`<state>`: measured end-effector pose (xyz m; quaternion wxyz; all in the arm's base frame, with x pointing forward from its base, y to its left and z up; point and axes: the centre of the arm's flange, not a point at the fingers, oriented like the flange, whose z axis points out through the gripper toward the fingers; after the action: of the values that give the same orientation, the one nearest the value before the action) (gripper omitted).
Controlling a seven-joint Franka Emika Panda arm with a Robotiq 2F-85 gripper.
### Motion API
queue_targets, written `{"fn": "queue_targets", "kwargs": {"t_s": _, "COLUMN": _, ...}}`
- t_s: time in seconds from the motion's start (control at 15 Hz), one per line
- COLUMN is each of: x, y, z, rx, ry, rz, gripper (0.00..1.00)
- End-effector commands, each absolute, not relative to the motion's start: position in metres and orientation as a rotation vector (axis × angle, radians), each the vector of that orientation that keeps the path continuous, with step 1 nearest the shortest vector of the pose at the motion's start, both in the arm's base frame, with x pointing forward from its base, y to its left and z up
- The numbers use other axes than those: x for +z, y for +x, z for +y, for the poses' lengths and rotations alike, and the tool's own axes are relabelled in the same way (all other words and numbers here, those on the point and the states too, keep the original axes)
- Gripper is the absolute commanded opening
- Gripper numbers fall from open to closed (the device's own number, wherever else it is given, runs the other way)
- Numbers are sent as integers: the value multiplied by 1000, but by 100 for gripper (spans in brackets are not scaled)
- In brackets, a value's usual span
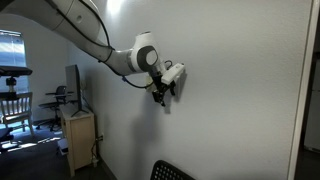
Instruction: Turn on the right light switch
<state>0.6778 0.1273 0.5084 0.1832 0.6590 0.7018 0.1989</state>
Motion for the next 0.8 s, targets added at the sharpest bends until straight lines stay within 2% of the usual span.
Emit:
{"fn": "queue_targets", "kwargs": {"t_s": 0.0, "x": 514, "y": 692, "z": 124, "rx": 554, "ry": 1864, "rz": 1941, "gripper": 100}}
{"fn": "queue_targets", "kwargs": {"t_s": 0.73, "x": 546, "y": 685, "z": 128, "rx": 551, "ry": 1817, "rz": 1883, "gripper": 100}}
